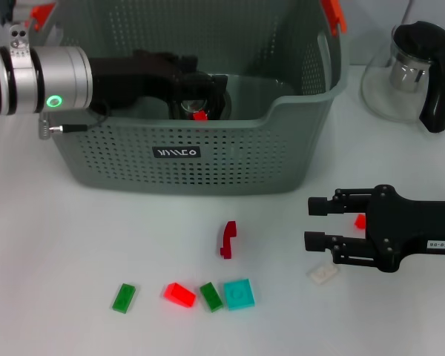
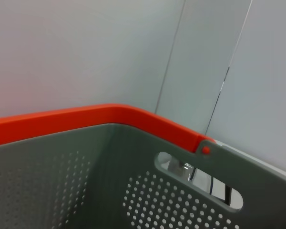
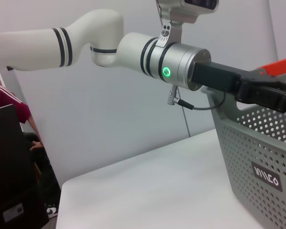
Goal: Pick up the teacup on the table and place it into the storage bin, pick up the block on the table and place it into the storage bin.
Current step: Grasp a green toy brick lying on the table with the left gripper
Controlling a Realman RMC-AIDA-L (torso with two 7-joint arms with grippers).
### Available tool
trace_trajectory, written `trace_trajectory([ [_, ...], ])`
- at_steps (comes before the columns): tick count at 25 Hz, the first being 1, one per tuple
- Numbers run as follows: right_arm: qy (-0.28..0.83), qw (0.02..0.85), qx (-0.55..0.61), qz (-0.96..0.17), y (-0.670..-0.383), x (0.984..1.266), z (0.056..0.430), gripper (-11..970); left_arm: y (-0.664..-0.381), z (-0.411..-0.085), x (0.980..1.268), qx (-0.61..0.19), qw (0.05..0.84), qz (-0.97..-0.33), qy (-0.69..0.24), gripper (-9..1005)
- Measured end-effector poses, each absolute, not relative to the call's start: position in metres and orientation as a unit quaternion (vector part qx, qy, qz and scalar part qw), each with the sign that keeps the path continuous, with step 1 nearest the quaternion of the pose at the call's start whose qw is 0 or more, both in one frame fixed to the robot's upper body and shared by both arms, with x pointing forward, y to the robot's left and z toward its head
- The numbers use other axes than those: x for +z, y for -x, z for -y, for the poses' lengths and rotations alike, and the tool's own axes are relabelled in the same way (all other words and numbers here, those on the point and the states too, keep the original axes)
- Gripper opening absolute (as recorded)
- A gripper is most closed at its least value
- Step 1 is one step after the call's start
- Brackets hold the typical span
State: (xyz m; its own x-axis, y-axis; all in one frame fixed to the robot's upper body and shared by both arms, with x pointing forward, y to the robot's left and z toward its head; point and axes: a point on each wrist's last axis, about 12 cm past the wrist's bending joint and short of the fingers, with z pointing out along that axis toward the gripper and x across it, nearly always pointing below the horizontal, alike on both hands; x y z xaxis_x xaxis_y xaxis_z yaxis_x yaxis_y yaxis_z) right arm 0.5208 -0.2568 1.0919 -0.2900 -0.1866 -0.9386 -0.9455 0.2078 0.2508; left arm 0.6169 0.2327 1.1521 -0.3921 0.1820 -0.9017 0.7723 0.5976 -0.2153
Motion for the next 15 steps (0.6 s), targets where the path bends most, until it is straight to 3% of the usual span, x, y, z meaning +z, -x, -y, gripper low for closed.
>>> trace_trajectory([
  [6,0.429,0.413,0.461,-0.658,-0.520,1.092,0.256,593,-0.597,-0.259,1.168,-0.388,0.520,-0.710,-0.273,749],
  [11,0.427,0.414,0.459,-0.660,-0.521,1.091,0.257,592,-0.545,-0.303,1.163,-0.445,0.612,-0.605,-0.250,827],
  [15,0.426,0.412,0.460,-0.661,-0.521,1.092,0.256,592,-0.506,-0.314,1.134,-0.419,0.606,-0.613,-0.284,826],
])
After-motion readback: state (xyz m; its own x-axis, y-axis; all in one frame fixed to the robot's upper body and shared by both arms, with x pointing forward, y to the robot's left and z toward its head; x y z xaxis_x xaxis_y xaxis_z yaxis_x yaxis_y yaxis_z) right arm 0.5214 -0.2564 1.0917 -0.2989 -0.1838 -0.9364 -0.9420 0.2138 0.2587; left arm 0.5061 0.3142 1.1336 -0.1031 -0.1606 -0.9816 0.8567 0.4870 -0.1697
